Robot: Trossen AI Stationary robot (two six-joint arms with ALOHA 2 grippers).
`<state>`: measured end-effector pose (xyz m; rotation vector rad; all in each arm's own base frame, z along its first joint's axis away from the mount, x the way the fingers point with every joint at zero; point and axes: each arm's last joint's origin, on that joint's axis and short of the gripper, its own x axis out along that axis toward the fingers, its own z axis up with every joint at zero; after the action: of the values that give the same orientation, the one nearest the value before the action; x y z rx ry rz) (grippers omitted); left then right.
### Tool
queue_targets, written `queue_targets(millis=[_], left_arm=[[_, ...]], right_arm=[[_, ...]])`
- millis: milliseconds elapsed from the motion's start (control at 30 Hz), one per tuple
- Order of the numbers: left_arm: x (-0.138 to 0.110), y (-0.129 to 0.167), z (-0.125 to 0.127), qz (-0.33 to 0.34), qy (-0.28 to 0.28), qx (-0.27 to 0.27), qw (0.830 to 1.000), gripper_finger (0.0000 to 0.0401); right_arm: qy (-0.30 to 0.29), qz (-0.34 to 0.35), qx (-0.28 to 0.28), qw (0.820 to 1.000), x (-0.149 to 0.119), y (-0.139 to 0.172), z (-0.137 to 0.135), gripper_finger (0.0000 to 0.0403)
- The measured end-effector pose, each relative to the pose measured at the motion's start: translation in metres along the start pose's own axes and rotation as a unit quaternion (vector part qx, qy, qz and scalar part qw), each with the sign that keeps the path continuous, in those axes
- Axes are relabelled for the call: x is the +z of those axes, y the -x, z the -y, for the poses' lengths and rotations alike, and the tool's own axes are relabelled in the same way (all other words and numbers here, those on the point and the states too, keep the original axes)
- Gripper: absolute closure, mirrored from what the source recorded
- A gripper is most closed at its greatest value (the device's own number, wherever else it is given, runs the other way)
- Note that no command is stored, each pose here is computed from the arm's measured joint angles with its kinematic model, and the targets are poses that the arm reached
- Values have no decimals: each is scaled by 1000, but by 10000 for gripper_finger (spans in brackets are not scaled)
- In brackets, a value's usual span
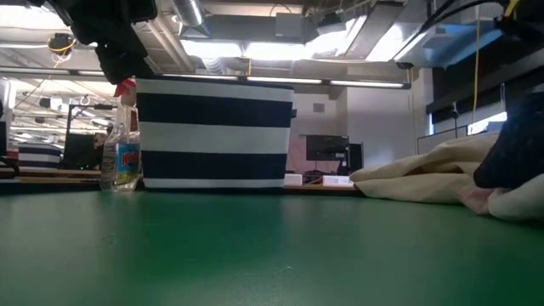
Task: Fold laundry
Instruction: Stack the blue polo on top of the white polo
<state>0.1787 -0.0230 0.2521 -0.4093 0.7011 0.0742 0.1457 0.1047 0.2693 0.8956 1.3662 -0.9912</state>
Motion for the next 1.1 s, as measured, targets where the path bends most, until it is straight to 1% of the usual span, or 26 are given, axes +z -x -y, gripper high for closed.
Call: queue_targets(millis=[100, 167, 267, 433, 533, 600, 700, 800, 900, 1000, 1033, 1100], left_arm=[[0, 0, 0, 1, 0, 1, 1000, 246], [0, 0, 0, 1, 0, 1, 1000, 246], [0, 0, 0, 1, 0, 1, 1000, 246], [0, 0, 0, 1, 0, 1, 1000, 246], [0, 0, 0, 1, 0, 1, 1000, 246], [0, 0, 0, 3, 1, 2, 1000, 246], [2, 0, 1, 10, 1, 0, 1000, 246], [2, 0, 1, 15, 1, 1, 1000, 246], [3, 0, 0, 19, 1, 8, 1000, 246], [3, 0, 0, 20, 1, 10, 1000, 246], [3, 0, 0, 20, 1, 10, 1000, 246], [3, 0, 0, 20, 2, 10, 1000, 246]], right_arm=[[1, 14, 55, 998, -6, -5, -9, 399], [-1, 14, 64, 998, -6, -10, -11, 392], [-15, 6, 46, 999, -6, -20, -8, 365], [-20, -31, 14, 999, -7, -30, -4, 285], [4, -60, 30, 998, -8, -18, -8, 237], [18, -68, 49, 996, -9, -2, -10, 213], [31, -69, 62, 995, -8, 26, -8, 186], [46, -52, 84, 994, -6, 47, -6, 171], [65, -4, 142, 988, -4, 60, -12, 165], [105, 36, 226, 968, -7, 63, -29, 167], [124, 40, 242, 962, -9, 61, -36, 169], [159, 37, 243, 956, -13, 50, -46, 176]])
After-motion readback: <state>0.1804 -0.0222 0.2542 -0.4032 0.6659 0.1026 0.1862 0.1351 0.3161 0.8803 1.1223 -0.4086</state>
